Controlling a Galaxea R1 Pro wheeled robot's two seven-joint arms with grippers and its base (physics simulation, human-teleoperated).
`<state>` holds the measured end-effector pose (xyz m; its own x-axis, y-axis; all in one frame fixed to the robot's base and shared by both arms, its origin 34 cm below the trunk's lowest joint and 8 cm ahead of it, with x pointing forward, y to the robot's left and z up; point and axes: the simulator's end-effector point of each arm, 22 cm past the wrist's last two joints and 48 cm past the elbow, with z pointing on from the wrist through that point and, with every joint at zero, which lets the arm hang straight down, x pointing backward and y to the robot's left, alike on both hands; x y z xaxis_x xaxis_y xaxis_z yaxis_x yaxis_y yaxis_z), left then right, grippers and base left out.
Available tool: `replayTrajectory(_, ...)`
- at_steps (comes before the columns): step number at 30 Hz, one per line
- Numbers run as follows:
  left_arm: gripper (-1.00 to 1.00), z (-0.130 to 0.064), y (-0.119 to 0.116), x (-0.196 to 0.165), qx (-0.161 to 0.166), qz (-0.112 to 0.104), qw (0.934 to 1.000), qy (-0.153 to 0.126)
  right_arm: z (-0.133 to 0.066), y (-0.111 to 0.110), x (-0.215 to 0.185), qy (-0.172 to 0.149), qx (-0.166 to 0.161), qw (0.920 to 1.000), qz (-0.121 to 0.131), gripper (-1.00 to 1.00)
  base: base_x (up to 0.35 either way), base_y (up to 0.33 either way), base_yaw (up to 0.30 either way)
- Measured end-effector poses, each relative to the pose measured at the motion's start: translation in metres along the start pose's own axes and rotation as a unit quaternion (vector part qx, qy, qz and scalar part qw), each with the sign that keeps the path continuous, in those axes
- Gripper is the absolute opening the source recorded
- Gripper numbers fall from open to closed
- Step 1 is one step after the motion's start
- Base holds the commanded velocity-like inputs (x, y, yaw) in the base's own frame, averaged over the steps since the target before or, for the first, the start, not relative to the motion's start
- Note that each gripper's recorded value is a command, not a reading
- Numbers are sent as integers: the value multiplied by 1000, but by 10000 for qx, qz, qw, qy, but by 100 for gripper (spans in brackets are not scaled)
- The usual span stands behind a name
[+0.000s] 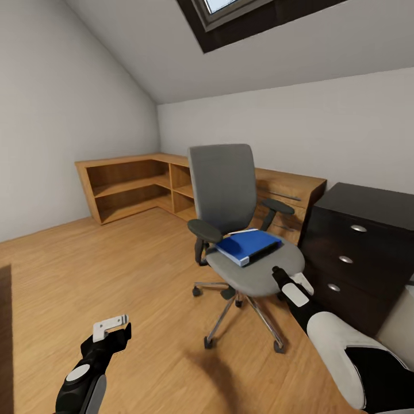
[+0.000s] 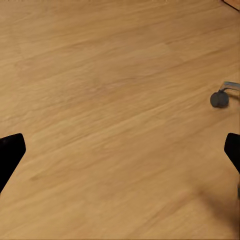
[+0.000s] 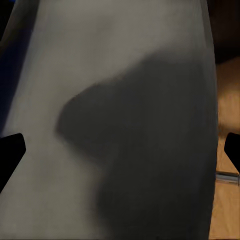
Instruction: In the bedroom, organize the workspace by keeping the computer under the desk, ensuring the monitor is on the desk, placing the keyboard on the desk next to the monitor, placing the mouse on the desk next to the keyboard, moving the folder from the swivel chair onto the desk next to the mouse, stacking the notebook on top of the folder with the pen on top of the notebook, and positioning the swivel chair next to the desk.
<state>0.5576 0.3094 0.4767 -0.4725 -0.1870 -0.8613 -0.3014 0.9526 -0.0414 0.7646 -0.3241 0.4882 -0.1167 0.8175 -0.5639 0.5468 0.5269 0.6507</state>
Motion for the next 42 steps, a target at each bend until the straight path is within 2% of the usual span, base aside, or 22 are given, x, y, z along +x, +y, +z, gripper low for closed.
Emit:
replayTrajectory(5,100,0,0,0,-1,0,10000,1,0,-1,0,2,13,10000,9,100,249,113,0)
replayTrajectory(15,100,0,1,1,-8,2,10000,8,0,0,0,1,-8,10000,-12,100,24,8,0)
replayTrajectory(26,100,0,1,1,-10,5,10000,9,0,0,0,-1,-5,10000,-6,100,-124,-137,0)
replayTrajectory(42,100,0,1,1,-10,5,10000,8,0,0,0,-8,-3,10000,-10,100,-5,-9,-73)
